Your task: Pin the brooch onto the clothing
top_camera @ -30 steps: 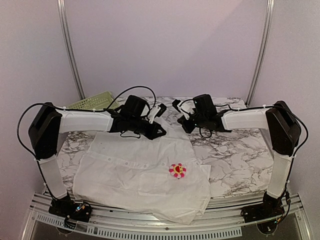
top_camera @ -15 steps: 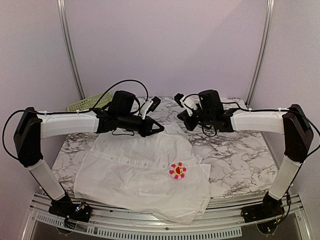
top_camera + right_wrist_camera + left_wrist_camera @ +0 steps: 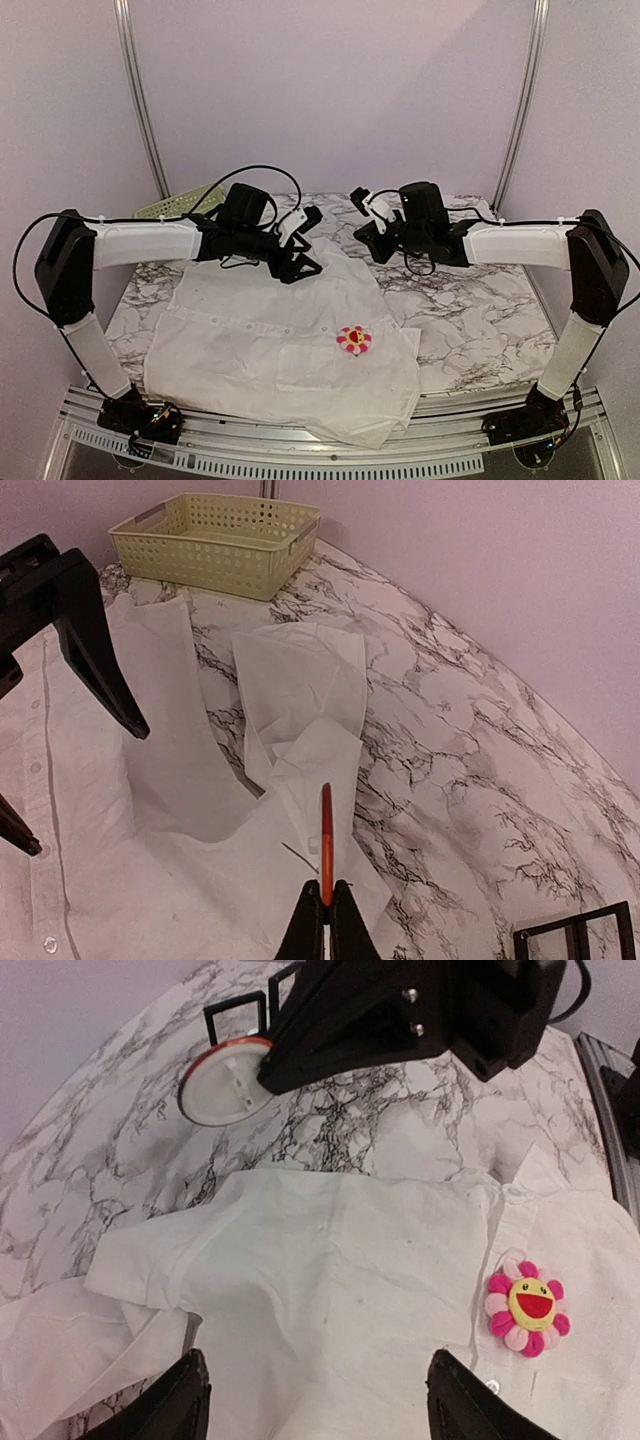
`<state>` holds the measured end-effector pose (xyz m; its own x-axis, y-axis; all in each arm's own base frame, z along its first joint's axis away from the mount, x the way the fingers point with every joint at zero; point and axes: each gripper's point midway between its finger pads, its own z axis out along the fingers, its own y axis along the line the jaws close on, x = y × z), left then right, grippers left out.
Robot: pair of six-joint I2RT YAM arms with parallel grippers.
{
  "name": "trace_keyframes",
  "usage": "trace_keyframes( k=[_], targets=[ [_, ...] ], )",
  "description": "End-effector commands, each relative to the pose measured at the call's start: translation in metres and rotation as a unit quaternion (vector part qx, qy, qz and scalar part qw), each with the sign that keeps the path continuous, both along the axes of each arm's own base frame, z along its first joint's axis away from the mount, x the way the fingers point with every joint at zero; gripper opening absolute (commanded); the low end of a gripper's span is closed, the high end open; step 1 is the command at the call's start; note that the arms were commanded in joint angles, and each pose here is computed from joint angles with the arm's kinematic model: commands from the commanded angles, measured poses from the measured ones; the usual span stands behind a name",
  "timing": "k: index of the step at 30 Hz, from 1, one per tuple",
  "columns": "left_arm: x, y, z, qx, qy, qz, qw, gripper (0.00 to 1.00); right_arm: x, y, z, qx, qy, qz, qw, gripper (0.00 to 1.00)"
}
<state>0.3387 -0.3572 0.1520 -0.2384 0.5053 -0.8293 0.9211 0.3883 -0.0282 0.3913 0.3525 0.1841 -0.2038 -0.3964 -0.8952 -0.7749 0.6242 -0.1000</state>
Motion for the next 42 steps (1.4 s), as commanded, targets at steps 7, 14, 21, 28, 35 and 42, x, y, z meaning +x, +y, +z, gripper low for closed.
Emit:
trace_keyframes(
  k=[7, 14, 21, 28, 35, 42],
  targets=[
    [0.011, 0.0, -0.057, 0.132, -0.083, -0.108, 0.982, 0.71, -0.009, 0.005, -0.014, 0.004, 0.0, 0.026, 1.0, 0.0],
    [0.022, -0.012, -0.072, 0.109, -0.04, -0.075, 0.99, 0.57, -0.006, 0.01, -0.023, -0.012, -0.025, 0.043, 0.999, 0.0],
    [0.002, -0.017, -0.049, 0.065, -0.01, -0.095, 0.993, 0.0, -0.013, 0.014, -0.035, -0.015, -0.051, 0.074, 0.996, 0.0],
    [-0.013, -0.022, 0.0, 0.013, 0.035, -0.093, 0.995, 0.0, -0.022, 0.021, -0.02, -0.012, -0.121, 0.098, 0.988, 0.0],
    [-0.025, -0.023, 0.009, 0.005, 0.09, -0.099, 0.991, 0.0, -0.032, 0.036, -0.012, -0.022, -0.183, 0.104, 0.977, 0.0],
    [-0.013, -0.021, 0.015, -0.005, 0.087, -0.085, 0.993, 0.0, -0.038, 0.03, -0.01, -0.031, -0.191, 0.087, 0.977, 0.0]
  ],
)
